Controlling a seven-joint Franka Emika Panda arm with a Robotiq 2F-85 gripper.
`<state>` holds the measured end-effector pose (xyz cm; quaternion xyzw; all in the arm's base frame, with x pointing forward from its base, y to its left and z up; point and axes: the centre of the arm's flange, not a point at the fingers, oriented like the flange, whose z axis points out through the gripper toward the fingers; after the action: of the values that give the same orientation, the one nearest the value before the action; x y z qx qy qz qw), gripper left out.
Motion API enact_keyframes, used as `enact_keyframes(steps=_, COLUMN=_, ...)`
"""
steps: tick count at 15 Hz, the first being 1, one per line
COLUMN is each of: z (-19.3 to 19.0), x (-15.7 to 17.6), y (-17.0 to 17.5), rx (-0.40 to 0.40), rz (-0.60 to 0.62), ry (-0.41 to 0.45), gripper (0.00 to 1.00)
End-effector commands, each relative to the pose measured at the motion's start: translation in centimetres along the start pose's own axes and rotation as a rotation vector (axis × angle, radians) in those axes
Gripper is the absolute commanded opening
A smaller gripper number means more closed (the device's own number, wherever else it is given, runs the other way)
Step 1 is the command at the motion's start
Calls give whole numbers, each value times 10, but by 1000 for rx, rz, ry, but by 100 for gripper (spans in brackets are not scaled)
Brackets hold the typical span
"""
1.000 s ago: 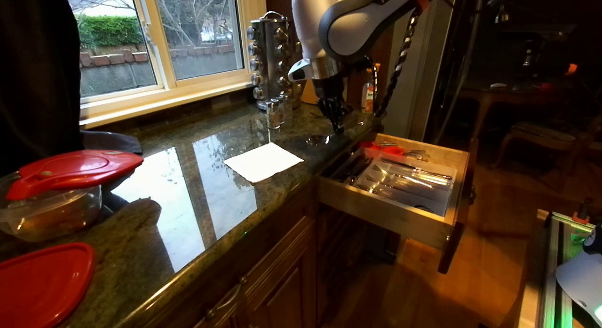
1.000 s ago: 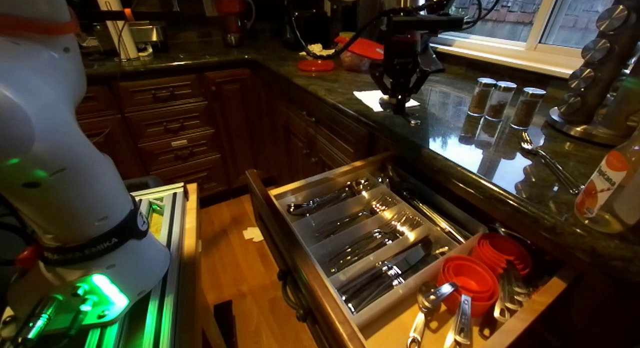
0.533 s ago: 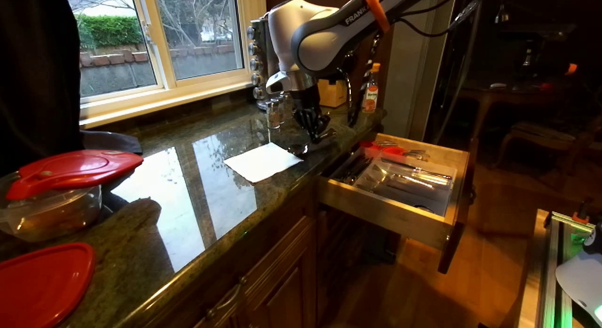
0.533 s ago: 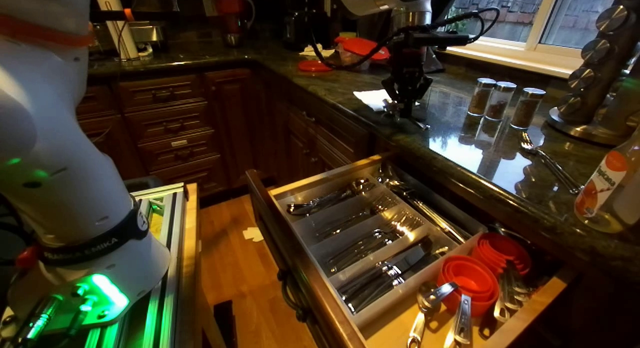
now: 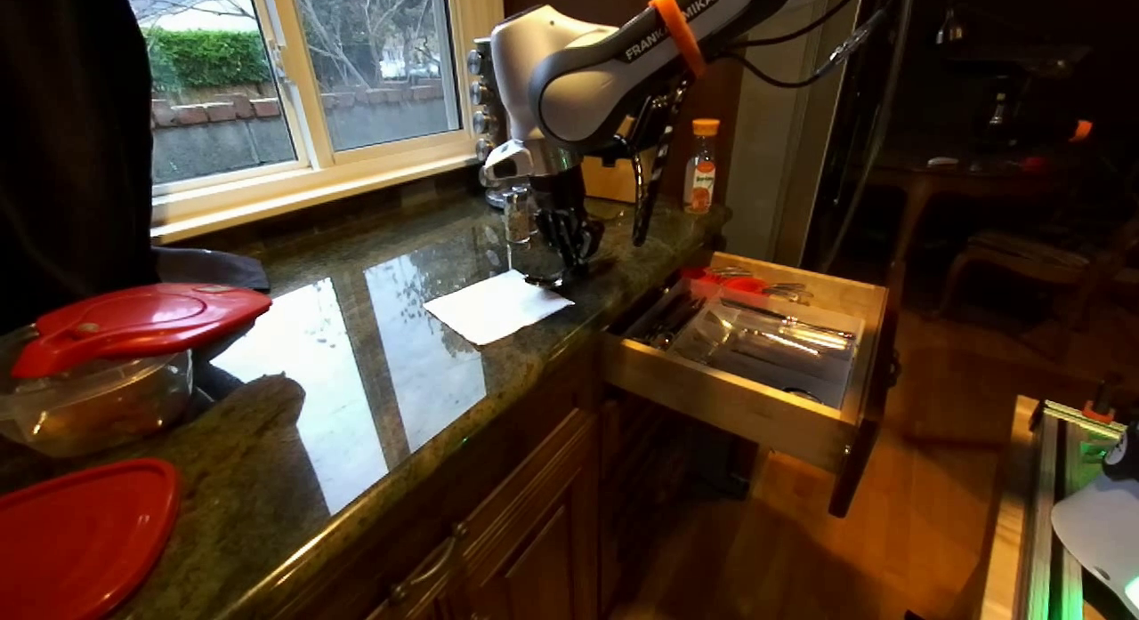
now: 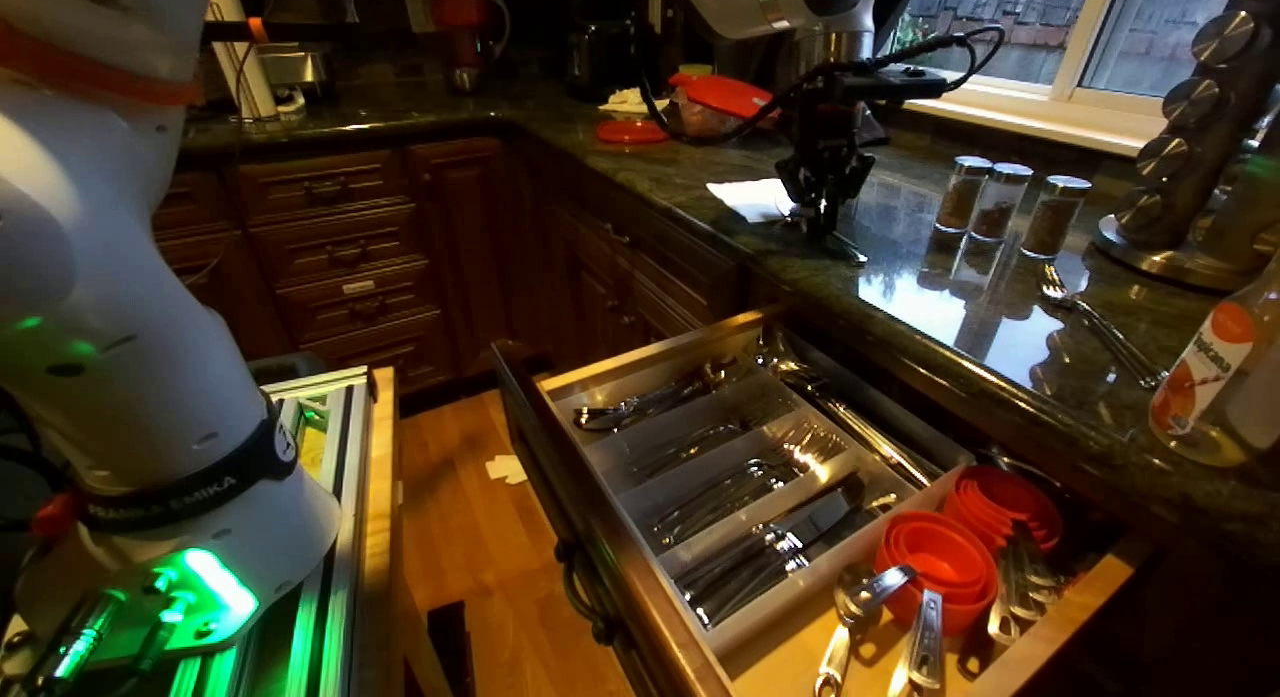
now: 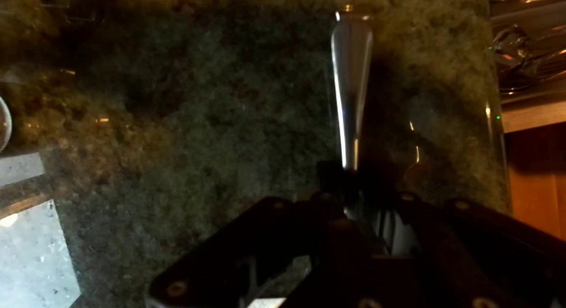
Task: Remove some spoons from the cutlery holder and put them on the counter.
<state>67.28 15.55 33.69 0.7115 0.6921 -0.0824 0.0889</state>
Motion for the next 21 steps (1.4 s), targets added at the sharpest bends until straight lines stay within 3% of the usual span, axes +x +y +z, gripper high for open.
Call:
enact_keyframes(steps=1, z=3, x=1, y=12, rx=16, rz=-10, ry=3, gripper=55)
enact_keyframes(steps=4, z=-5, x=0, y=10, rx=4, rz=8, ry=15, gripper=79)
enact_keyframes(steps=7, z=-31, x=-4, y=-1, rx=16, rz=74, ry=88, gripper=100)
enact_keyframes(steps=9, z=-48, x=-10, y=-11, rx=10, rz=134, ry=127, gripper=100)
enact_keyframes(steps=13, z=-81, x=-33, y=-42, rx=-33, rz=380, ry=142, gripper=100)
enact_keyframes(steps=21, z=-107, x=-79, y=-121, rx=-55, rz=815, ry=29, gripper=100)
